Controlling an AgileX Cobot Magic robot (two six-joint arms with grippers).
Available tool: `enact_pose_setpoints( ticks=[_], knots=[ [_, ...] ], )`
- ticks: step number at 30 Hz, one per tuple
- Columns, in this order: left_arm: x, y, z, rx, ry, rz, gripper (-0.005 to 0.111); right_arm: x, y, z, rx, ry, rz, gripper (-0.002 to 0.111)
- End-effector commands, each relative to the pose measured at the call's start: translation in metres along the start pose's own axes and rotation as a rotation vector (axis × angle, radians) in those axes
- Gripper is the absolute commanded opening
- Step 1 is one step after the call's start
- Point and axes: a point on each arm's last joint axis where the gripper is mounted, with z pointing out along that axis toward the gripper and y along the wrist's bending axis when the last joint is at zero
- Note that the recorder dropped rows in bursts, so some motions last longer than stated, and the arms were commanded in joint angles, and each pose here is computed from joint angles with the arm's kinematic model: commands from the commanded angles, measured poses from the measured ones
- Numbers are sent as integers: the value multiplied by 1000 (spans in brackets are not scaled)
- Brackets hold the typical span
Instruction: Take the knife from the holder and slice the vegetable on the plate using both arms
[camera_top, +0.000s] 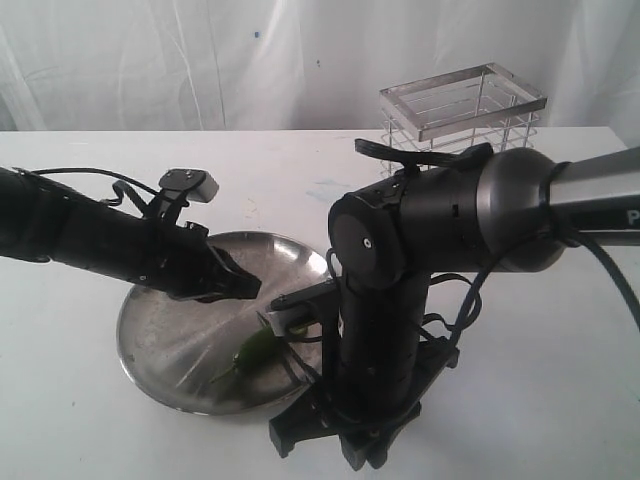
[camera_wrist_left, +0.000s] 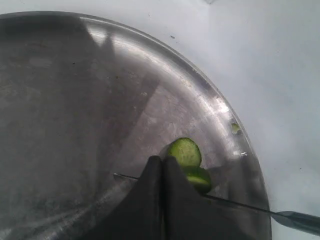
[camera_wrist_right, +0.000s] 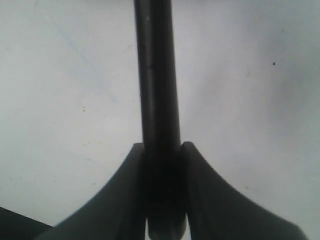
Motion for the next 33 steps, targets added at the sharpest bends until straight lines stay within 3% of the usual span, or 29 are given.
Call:
enact_pose_setpoints(
  ticks=[1, 10, 33],
  knots=[
    [2, -1, 1, 15, 1, -11, 0, 2, -3, -3, 8, -3, 4, 0],
    [7, 4, 13, 57, -17, -64, 0, 2, -3, -3, 8, -3, 4, 0],
    [8, 5, 16, 52, -30, -19, 0, 1, -1, -3, -10, -13, 19, 0]
  ],
)
